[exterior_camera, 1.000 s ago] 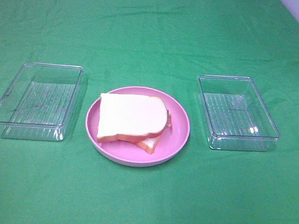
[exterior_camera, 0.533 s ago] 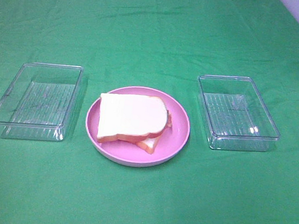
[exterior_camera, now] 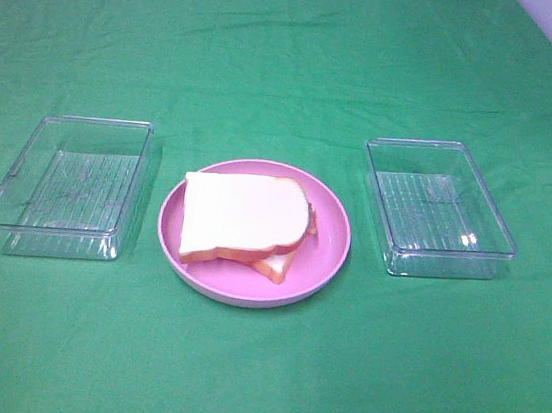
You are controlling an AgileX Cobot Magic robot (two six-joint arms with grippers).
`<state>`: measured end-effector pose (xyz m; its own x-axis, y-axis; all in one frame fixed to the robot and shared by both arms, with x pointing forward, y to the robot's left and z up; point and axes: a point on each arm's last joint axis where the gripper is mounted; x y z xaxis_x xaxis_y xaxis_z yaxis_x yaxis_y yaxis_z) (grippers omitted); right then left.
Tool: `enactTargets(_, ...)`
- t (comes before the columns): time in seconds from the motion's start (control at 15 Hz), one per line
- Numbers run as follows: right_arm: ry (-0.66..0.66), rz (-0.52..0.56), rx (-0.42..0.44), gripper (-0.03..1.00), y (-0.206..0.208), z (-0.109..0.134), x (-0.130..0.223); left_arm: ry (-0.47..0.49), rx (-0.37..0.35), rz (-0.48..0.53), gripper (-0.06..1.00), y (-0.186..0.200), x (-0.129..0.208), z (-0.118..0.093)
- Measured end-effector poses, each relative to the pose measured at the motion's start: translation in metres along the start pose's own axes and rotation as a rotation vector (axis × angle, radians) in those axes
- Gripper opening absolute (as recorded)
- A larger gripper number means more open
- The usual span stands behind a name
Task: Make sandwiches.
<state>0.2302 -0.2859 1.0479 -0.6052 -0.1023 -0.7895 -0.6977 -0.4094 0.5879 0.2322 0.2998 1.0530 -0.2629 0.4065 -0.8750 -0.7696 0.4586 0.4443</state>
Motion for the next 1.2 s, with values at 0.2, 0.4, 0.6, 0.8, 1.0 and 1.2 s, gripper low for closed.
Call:
enactTargets(0.2,0.0,0.0,0.0,0.81,0.0,0.0,0.0,0.0,0.0,0.0,0.71,0.0,0.0,0.0)
enactTargets(0.4,0.0,0.0,0.0,0.81,0.0,0.0,0.0,0.0,0.0,0.0,0.71,0.0,0.0,0.0)
enactTargets(0.6,-0.054,-0.016,0.073,0.81,-0.0012,0.0001,-0.0009,0.033,-0.066,0.014,0.71,-0.0003,-0.0002,-0.0004)
enactTargets(0.8,-0.17,-0.051,0.229,0.81,-0.0038,0.0,-0.0029,0.132,-0.261,0.057,0.71,-0.0012,-0.0009,-0.0013)
enactTargets(1.0,-0.215,-0.069,0.291,0.81,-0.0044,0.0,-0.0033,0.203,-0.399,0.088,0.71,-0.0019,-0.0014,-0.0018)
enactTargets(1.2,-0.201,-0.133,0.301,0.81,0.0014,0.0037,0.0022,0.241,-0.475,0.103,0.71,-0.0024,-0.0017,-0.002)
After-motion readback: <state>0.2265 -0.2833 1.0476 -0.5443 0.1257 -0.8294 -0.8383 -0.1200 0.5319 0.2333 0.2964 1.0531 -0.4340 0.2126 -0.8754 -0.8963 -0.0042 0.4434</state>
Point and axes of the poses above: a point on each arm's last joint axis where the gripper is mounted, y pointing back along that axis away from the gripper, z along the wrist's bending axis when the last joint is at zero, x = y × z, and after that the axes turned 13 degrees about -y, right-handed
